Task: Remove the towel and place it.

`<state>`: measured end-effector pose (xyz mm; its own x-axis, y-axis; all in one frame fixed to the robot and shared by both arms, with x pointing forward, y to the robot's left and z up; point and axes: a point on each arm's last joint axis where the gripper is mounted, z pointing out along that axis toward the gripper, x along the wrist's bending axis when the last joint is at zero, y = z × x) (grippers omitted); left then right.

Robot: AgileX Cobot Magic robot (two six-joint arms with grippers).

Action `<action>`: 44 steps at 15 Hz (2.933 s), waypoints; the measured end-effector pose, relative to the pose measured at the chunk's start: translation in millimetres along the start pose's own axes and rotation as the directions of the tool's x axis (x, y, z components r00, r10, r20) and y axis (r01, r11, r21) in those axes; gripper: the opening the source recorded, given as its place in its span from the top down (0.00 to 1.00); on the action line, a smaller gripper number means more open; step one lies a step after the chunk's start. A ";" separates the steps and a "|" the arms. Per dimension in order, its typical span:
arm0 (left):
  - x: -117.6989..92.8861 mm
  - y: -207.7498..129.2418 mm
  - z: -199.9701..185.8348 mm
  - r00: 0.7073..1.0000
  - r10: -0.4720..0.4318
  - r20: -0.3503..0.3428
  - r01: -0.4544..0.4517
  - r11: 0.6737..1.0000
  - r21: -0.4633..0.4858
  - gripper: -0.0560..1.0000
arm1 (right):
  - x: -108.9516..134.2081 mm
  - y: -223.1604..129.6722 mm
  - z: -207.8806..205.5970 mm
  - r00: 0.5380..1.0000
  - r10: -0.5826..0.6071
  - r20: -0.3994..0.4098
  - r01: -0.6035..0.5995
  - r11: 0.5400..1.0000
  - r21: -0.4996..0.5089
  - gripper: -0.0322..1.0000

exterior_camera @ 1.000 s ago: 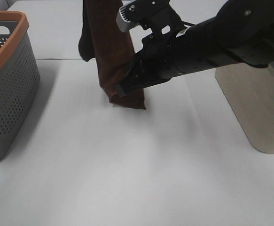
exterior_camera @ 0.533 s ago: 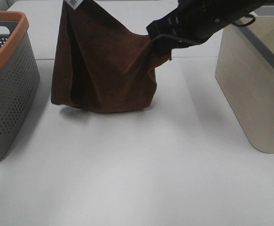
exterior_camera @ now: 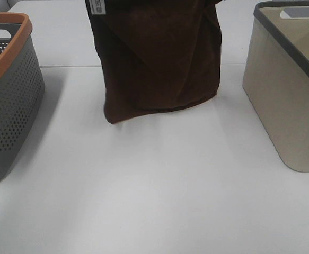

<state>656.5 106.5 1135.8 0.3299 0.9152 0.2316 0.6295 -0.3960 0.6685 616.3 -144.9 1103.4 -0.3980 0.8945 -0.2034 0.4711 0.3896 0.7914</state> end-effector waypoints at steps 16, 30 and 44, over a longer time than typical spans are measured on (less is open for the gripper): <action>19.0 -20.7 103.9 0.989 0.065 -0.133 -0.066 0.998 -0.006 0.95 | -25.2 -15.4 109.6 0.986 0.144 0.090 -0.159 0.969 0.189 0.97; -31.1 -78.4 107.6 0.998 0.019 0.067 -0.048 0.880 0.472 0.95 | 1.4 -58.1 97.4 0.960 0.272 -0.071 -0.161 0.737 0.656 0.97; -60.4 -154.1 95.8 0.986 0.034 0.161 -0.135 0.725 0.675 0.95 | 23.1 -120.5 92.1 0.931 0.357 -0.077 -0.108 0.469 0.876 0.95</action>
<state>606.9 105.1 951.1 0.4603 0.8771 0.1375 0.8868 -0.4616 -0.0237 622.7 -151.0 950.2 -0.2627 0.9550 0.1376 0.9539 0.2785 -0.1117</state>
